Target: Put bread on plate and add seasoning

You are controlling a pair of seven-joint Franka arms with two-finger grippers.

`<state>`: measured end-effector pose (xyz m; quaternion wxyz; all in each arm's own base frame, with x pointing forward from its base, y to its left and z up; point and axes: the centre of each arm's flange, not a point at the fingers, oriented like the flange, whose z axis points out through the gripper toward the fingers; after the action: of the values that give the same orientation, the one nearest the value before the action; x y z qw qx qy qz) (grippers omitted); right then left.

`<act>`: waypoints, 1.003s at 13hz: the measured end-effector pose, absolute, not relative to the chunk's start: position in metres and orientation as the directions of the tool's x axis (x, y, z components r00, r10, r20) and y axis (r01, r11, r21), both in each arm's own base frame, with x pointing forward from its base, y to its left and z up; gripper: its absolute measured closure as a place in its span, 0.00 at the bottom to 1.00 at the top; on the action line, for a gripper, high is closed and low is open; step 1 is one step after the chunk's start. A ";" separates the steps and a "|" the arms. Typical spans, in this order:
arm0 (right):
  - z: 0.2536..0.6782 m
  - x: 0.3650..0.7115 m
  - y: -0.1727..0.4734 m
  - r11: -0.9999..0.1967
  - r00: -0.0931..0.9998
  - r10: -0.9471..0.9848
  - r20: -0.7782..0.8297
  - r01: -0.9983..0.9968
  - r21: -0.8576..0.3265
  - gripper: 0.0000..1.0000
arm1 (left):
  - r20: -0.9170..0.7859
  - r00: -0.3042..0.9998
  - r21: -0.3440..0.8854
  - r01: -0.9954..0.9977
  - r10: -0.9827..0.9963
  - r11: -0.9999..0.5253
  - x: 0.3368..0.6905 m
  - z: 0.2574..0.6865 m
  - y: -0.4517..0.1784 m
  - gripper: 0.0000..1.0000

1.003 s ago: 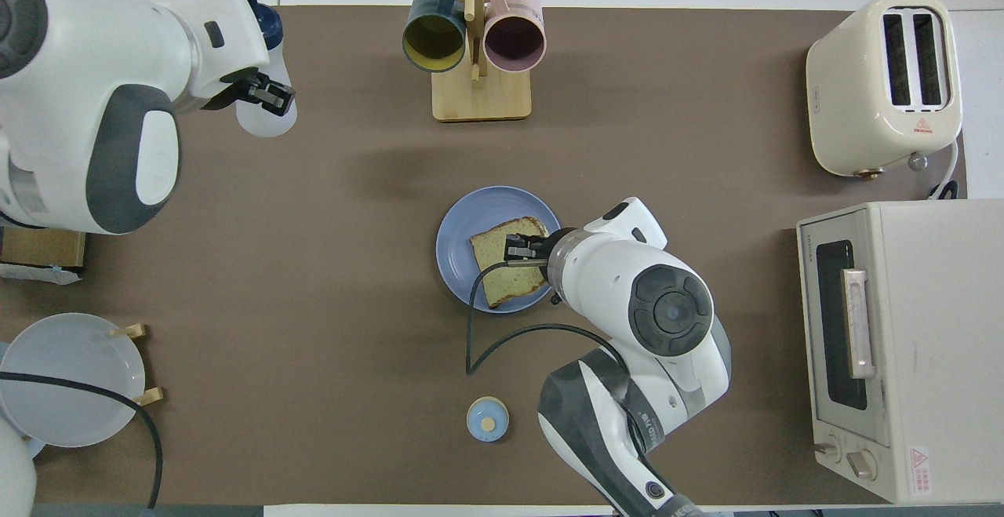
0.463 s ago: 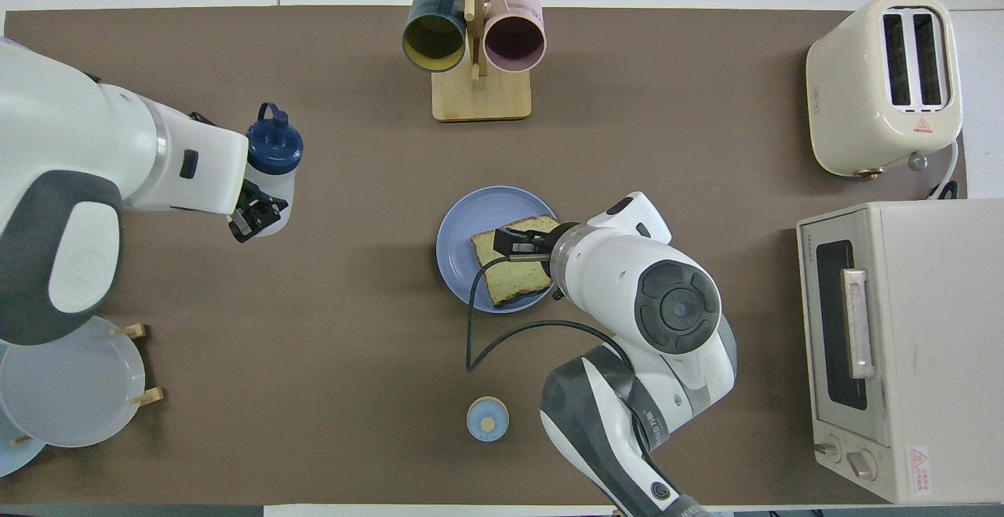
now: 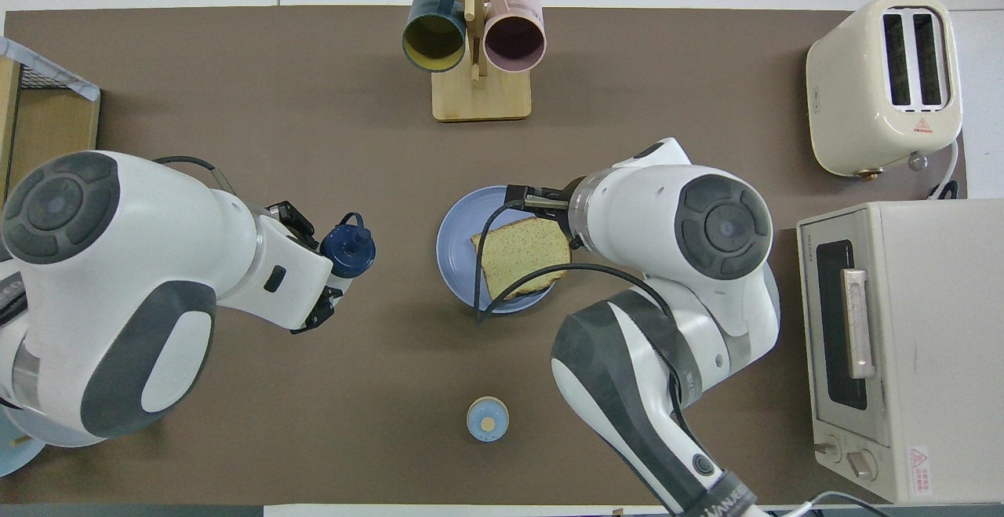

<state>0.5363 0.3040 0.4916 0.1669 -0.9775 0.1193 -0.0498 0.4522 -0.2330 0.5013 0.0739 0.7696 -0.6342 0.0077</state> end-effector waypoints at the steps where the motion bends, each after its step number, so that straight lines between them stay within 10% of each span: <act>1: 0.511 0.536 0.308 -0.891 0.965 -0.263 0.002 -0.242 -0.384 0.00 | 0.105 0.179 0.110 -0.980 -0.978 -0.167 0.446 0.500 -0.236 0.55; 8: 0.604 0.490 0.311 -0.830 0.970 -0.242 -0.023 -0.219 -0.513 0.04 | 0.098 0.147 0.127 -0.983 -0.984 -0.134 0.437 0.496 -0.235 0.55; 13: 0.608 0.468 0.371 -0.785 0.968 -0.251 0.029 -0.186 -0.591 0.49 | 0.097 0.145 0.128 -0.983 -0.985 -0.132 0.437 0.496 -0.235 0.55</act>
<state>0.4677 0.3708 0.6082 0.3067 -0.9433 0.1159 -0.0529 0.4369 -0.2353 0.4960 0.0804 0.7522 -0.6540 -0.0052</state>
